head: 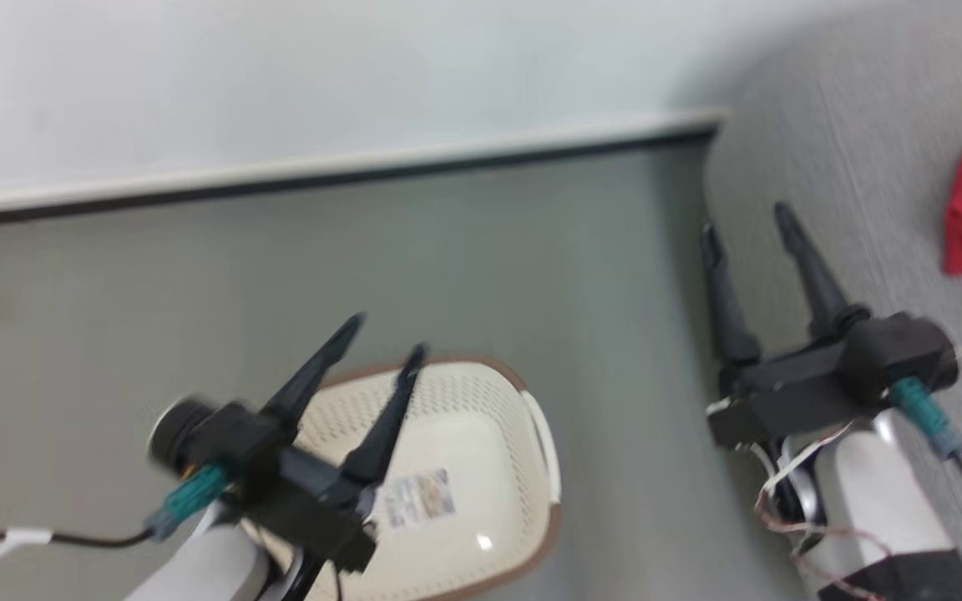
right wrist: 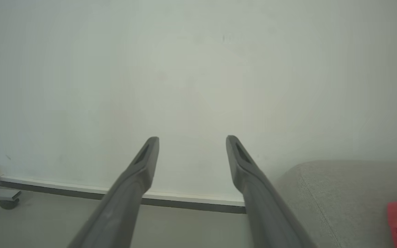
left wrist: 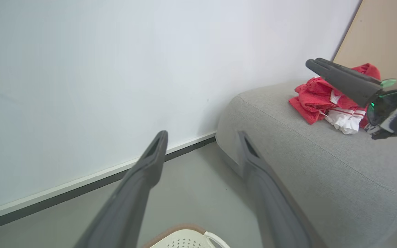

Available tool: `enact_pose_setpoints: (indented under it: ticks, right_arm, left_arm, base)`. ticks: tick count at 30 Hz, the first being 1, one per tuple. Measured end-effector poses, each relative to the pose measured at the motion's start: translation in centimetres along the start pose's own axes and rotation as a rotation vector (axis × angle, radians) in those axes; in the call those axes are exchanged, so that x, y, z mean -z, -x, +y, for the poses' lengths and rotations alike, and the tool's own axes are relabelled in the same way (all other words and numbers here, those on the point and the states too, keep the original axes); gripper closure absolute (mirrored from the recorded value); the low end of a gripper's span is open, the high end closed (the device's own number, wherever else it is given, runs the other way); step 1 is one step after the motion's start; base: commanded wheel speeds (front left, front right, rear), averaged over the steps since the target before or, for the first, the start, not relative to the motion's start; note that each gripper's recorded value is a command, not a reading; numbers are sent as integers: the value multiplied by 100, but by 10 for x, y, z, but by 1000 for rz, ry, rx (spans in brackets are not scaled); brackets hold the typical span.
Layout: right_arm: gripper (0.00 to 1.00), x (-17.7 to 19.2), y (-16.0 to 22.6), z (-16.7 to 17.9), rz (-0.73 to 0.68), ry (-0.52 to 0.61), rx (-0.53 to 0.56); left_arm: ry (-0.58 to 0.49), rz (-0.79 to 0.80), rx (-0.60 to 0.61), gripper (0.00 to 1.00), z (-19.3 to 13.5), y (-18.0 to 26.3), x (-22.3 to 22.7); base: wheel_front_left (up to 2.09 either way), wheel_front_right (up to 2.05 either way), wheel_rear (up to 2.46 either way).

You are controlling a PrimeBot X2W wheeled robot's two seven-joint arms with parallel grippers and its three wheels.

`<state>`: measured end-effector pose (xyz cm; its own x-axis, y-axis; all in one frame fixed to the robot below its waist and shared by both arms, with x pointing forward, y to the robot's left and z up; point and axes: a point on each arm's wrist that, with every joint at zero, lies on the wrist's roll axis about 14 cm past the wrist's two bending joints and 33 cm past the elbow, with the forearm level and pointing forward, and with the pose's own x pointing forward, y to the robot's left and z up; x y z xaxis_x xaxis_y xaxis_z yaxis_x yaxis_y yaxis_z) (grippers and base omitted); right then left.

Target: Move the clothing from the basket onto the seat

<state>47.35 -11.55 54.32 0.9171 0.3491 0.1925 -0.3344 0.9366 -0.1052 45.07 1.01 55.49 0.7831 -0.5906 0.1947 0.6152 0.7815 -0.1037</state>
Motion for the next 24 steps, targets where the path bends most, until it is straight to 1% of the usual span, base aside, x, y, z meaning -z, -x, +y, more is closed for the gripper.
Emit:
enact_pose_setpoints:
  ticks: [4, 10, 11, 12, 14, 17, 20, 24]
  right_arm:
    - [0, -17, 4, 29, -37, -41, -54]
    - [0, -41, 20, 58, -89, -78, -95]
    - [0, -41, 20, 58, -89, -78, -95]
    - [0, -45, 24, 62, -97, -81, -103]
    - [0, -52, 30, 70, -112, -86, -114]
    - [0, -59, 39, 77, -125, -81, -125]
    - [0, -69, 53, 79, -149, -79, -114]
    - [0, -60, 75, 87, -111, -87, -114]
  left_arm:
    - [-41, -11, -189, 0, 34, 38, -16]
    - [-85, -33, -463, 0, 70, 112, -37]
    - [-85, -33, -463, 0, 70, 112, -37]
    - [-116, -36, -504, 0, 76, 124, -42]
    - [-126, -62, -584, 0, 84, 147, -52]
    - [-156, -100, -651, 0, 87, 176, -67]
    - [-235, -146, -681, 0, 79, 202, -85]
    - [-253, -178, -698, 0, 67, 220, -91]
  base:
    - [0, 0, 0]
    - [0, 0, 0]
    - [0, 0, 0]
    - [0, 0, 0]
    - [0, 0, 0]
    - [0, 0, 0]
    - [0, 0, 0]
    - [0, 0, 0]
